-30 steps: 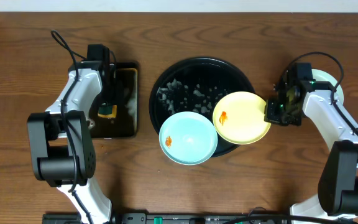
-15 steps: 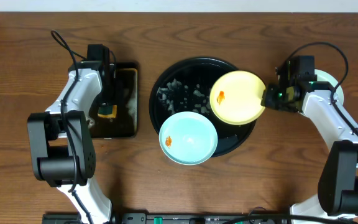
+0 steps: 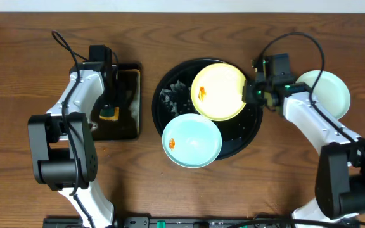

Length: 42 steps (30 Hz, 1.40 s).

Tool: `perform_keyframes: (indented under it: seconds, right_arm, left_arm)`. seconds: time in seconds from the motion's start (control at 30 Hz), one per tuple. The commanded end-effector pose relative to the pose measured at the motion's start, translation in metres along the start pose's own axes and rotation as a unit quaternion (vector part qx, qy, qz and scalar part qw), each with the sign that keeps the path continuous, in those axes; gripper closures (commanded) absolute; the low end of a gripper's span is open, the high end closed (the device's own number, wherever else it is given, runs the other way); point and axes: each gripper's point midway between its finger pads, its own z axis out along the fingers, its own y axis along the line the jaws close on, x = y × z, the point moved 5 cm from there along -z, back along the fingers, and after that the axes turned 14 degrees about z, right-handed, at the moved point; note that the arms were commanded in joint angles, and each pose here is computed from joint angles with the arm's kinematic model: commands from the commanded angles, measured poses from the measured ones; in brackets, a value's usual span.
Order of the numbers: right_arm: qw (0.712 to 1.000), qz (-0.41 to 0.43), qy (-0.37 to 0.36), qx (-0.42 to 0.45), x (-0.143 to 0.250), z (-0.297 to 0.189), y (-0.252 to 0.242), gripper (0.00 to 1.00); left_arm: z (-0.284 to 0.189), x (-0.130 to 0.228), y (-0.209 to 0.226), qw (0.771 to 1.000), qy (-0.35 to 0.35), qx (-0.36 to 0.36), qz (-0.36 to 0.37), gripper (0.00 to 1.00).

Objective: Clean dirty plates on tray and stack at the side

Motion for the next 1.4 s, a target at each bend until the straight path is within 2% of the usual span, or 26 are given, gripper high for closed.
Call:
perform_keyframes:
  seconds: [0.0,0.1,0.13,0.17,0.2,0.37,0.43,0.57,0.7,0.8,0.9,0.97,1.03,1.13,1.27,1.37]
  right_arm:
    - [0.999,-0.01,-0.003,0.033,0.004,0.009,-0.007,0.89]
    - [0.999,-0.013,-0.009,0.039,0.002,0.013,-0.009,0.77]
    - [0.999,-0.026,-0.014,0.036,0.0,0.012,-0.007,0.69]
    - [0.999,-0.038,-0.02,0.033,-0.003,0.012,-0.006,0.58]
    - [0.998,-0.052,-0.027,0.029,-0.006,0.011,-0.004,0.53]
    - [0.997,-0.059,-0.049,0.02,-0.018,-0.009,0.0,0.43]
    - [0.997,-0.047,-0.054,0.006,-0.02,-0.023,0.003,0.42]
    - [0.997,-0.047,-0.05,-0.041,-0.018,-0.059,0.015,0.41]
    - [0.996,-0.048,-0.053,-0.044,-0.012,-0.087,0.017,0.39]
    - [0.997,-0.046,-0.04,-0.039,-0.004,-0.095,0.015,0.38]
    - [0.999,-0.041,-0.012,-0.025,0.006,-0.093,0.01,0.38]
    - [0.999,-0.038,0.006,-0.017,0.012,-0.09,0.006,0.39]
    - [0.999,-0.036,0.018,-0.011,0.016,-0.088,0.004,0.4]
    - [0.999,-0.035,0.025,-0.008,0.019,-0.087,0.002,0.41]
    - [0.999,-0.035,0.026,-0.008,0.019,-0.087,0.003,0.43]
    - [0.999,-0.035,0.026,-0.008,0.019,-0.087,0.003,0.44]
  left_arm:
    - [0.005,0.003,-0.001,1.0,0.01,0.001,-0.001,0.59]
    - [0.005,0.003,-0.001,1.0,0.01,0.001,-0.001,0.59]
    - [0.005,0.003,-0.001,1.0,0.01,0.001,-0.001,0.59]
    - [0.005,0.003,-0.001,1.0,0.01,0.001,-0.001,0.59]
    - [0.005,0.003,-0.001,1.0,0.01,0.001,-0.001,0.59]
    - [0.005,0.004,-0.001,1.0,0.012,0.001,-0.001,0.59]
    - [0.005,0.005,-0.001,1.0,0.014,0.001,-0.001,0.55]
    - [0.001,0.007,-0.001,1.0,0.019,0.002,-0.001,0.55]
    - [-0.016,0.006,-0.002,1.0,0.013,0.009,-0.001,0.54]
    - [-0.029,0.009,-0.005,1.0,0.01,0.017,-0.001,0.4]
    - [-0.032,0.009,0.005,1.0,0.008,-0.019,-0.001,0.35]
    - [-0.032,0.008,0.017,0.998,0.009,-0.068,-0.002,0.34]
    - [-0.029,0.005,0.022,0.996,-0.002,-0.088,-0.003,0.34]
    - [-0.023,0.003,0.02,0.997,-0.014,-0.079,-0.003,0.34]
    - [-0.006,0.01,0.011,0.999,-0.012,-0.048,0.021,0.45]
    - [0.009,0.021,0.006,0.999,0.0,-0.036,0.035,0.5]
